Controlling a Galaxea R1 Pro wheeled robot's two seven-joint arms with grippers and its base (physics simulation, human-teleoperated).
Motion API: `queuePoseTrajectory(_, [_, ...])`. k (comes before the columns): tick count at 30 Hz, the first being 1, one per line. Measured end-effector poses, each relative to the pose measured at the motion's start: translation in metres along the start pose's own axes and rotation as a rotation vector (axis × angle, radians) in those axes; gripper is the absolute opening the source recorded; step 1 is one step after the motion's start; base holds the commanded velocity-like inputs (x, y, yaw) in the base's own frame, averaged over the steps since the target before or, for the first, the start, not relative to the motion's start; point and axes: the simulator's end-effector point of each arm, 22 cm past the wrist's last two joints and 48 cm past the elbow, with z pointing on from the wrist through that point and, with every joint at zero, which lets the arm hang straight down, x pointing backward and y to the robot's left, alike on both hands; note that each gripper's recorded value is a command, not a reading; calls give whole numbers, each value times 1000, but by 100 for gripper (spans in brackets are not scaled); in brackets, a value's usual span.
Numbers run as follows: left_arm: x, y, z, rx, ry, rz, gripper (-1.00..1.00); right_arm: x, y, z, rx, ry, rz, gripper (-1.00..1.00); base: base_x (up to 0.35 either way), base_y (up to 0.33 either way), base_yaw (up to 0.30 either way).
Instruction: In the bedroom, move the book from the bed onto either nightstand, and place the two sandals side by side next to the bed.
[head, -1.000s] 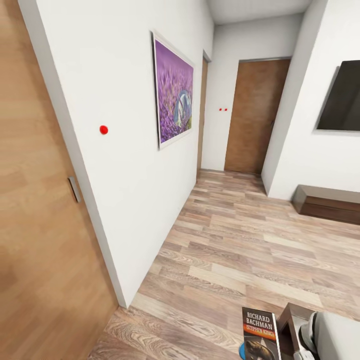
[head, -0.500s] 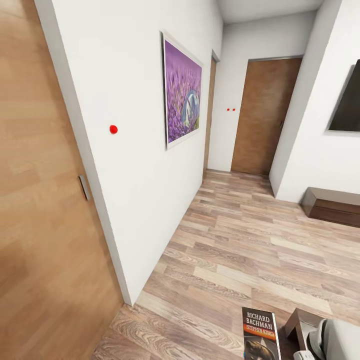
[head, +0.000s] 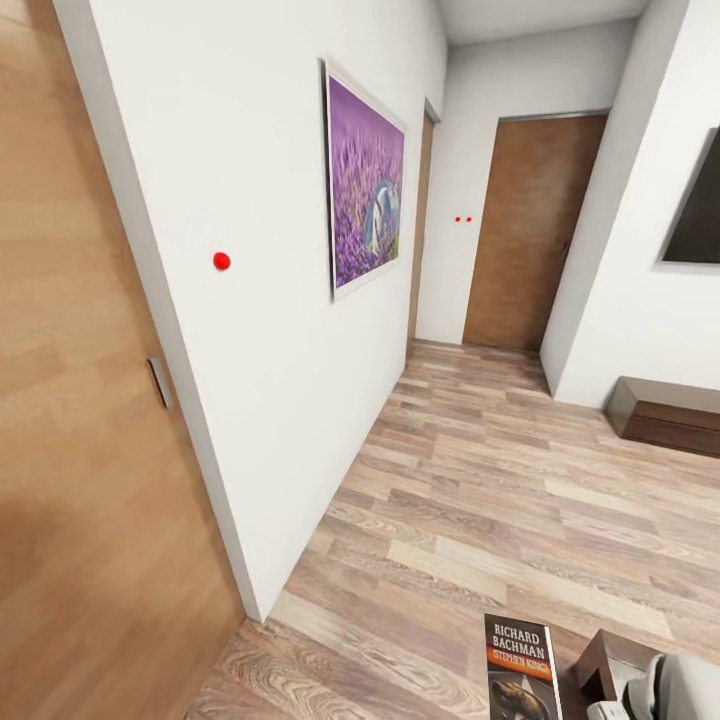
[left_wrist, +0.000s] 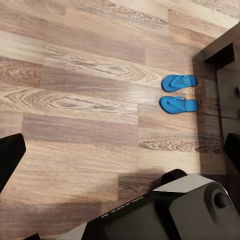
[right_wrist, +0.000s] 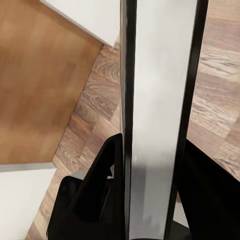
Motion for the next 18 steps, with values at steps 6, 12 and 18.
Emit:
queuePoseTrajectory(6, [0, 0, 0, 1, 1, 1, 100, 0, 0, 0, 0, 1, -1, -100, 207, 119, 0])
queuePoseTrajectory(12, [0, 0, 0, 1, 1, 2, 100, 1, 0, 0, 0, 2, -1, -100, 282, 135, 0])
queuePoseTrajectory(18, [0, 0, 0, 1, 1, 2, 100, 1, 1, 0, -1, 3, -1, -100, 304, 81, 0])
